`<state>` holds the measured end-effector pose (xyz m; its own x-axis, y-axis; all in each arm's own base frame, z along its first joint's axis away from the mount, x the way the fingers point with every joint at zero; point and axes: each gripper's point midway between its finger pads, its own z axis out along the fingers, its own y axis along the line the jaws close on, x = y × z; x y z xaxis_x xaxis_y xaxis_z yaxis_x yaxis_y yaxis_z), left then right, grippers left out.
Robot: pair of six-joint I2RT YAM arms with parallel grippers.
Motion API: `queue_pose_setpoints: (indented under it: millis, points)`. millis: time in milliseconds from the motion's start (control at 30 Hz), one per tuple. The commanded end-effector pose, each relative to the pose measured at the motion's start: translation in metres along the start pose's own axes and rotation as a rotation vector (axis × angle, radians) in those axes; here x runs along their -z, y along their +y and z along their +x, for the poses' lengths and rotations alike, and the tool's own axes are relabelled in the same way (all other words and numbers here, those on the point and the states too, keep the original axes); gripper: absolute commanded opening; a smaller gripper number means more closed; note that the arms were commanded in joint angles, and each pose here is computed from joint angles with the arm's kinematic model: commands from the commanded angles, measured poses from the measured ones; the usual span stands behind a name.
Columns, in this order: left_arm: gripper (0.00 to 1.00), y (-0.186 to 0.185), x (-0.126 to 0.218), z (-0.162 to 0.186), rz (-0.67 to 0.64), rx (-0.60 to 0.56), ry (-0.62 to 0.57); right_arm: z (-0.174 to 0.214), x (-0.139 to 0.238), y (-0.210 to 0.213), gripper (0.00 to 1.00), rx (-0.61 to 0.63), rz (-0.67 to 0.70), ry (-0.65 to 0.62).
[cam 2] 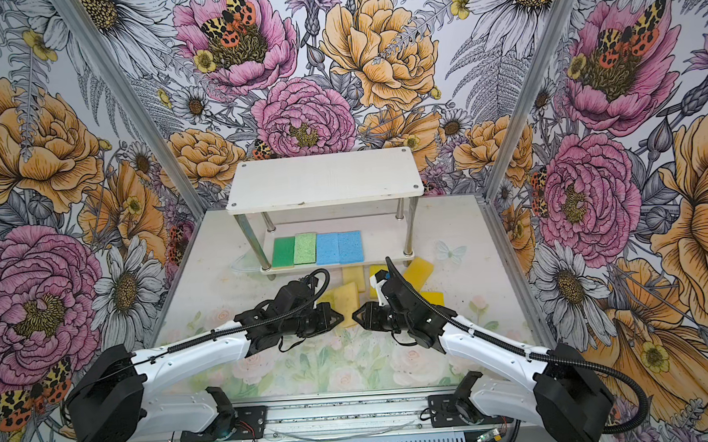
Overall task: Place and organize the cleaning sponges onto the shelf
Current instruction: 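Close the right gripper on the beige sponge while the left gripper releases it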
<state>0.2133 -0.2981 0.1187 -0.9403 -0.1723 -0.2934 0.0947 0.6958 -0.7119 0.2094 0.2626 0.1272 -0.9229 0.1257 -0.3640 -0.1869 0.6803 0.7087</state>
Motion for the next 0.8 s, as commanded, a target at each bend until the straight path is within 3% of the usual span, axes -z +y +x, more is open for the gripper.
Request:
queue_pose_setpoints:
  millis: [0, 200, 367, 400, 567, 733, 767]
  points:
    - [0.09, -0.018, 0.01, -0.013, 0.035, -0.026, -0.053, -0.007, 0.002, 0.001, 0.26, 0.004, 0.01, -0.037]
    - [0.09, -0.017, 0.01, -0.013, 0.032, -0.027, -0.051, -0.006, 0.001, 0.003, 0.1, 0.004, 0.007, -0.034]
    - [0.19, -0.018, 0.009, -0.012, 0.033, -0.028, -0.044, -0.006, 0.002, 0.002, 0.03, 0.002, 0.012, -0.043]
    - [0.24, -0.017, 0.009, -0.011, 0.032, -0.028, -0.043, -0.006, 0.002, 0.001, 0.03, 0.002, 0.016, -0.045]
    - [0.71, -0.012, 0.013, -0.013, 0.029, -0.027, -0.055, -0.009, 0.005, -0.007, 0.02, -0.002, 0.047, -0.082]
    - [0.99, -0.003, 0.03, -0.021, 0.014, -0.026, -0.098, -0.018, 0.014, -0.017, 0.02, 0.037, 0.118, -0.129]
    - [0.99, 0.0, 0.035, -0.024, 0.008, -0.022, -0.11, -0.021, 0.017, -0.019, 0.02, 0.055, 0.138, -0.138]
